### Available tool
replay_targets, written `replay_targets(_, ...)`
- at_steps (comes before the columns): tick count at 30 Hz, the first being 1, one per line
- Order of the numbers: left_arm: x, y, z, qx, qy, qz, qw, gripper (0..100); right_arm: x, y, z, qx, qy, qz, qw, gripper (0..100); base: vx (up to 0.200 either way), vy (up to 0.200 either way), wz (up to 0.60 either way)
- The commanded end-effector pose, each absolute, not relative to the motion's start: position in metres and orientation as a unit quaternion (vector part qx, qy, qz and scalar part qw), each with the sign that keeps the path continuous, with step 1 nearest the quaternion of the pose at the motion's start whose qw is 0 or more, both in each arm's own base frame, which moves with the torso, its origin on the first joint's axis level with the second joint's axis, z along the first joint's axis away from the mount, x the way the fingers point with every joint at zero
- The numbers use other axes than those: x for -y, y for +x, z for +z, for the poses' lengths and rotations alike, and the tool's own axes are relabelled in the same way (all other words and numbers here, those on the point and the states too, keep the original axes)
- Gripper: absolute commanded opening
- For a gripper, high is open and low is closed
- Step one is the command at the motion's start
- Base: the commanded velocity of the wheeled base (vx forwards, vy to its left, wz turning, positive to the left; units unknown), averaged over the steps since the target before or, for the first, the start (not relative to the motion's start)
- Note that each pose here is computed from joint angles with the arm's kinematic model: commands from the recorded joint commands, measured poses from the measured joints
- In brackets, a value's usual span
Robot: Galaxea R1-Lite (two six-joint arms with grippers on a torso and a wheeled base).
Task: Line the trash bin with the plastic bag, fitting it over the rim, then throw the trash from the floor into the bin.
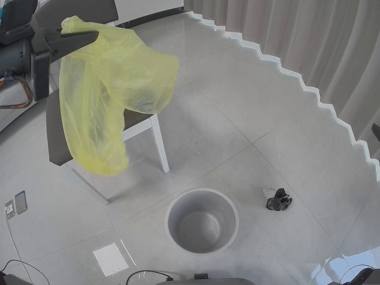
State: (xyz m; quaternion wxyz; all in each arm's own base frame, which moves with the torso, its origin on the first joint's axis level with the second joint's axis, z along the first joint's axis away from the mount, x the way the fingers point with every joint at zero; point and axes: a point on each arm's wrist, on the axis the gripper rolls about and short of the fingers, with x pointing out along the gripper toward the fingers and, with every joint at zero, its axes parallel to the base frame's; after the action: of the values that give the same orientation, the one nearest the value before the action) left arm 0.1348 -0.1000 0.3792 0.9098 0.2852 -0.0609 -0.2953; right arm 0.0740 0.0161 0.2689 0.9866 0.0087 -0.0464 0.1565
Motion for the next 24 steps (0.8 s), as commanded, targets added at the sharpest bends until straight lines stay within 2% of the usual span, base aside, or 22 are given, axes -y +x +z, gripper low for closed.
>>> replay_targets(1, 0.103, 0.116, 0.387, 0.107, 0.426, -0.306, 0.845, 0, -0.037, 0.128, 0.26, -0.022, 0.049, 0.199, 0.979, 100, 0.0, 0.0, 0.0)
replay_targets(5, 0.109, 0.112, 0.374, 0.079, 0.46, -0.315, 0.827, 0, -0.041, 0.141, 0.252, -0.025, 0.062, 0.213, 0.975, 100, 0.0, 0.0, 0.0)
replay_targets(9, 0.115, 0.109, 0.37, 0.078, 0.485, -0.31, 0.814, 0, -0.043, 0.15, 0.245, -0.035, 0.061, 0.217, 0.974, 100, 0.0, 0.0, 0.0)
replay_targets(13, 0.117, 0.107, 0.368, 0.088, 0.524, -0.313, 0.787, 0, -0.045, 0.158, 0.237, -0.055, 0.062, 0.214, 0.973, 100, 0.0, 0.0, 0.0)
replay_targets(24, 0.141, 0.102, 0.359, 0.088, 0.496, -0.369, 0.781, 0, -0.042, 0.167, 0.234, -0.069, 0.099, 0.254, 0.96, 100, 0.0, 0.0, 0.0)
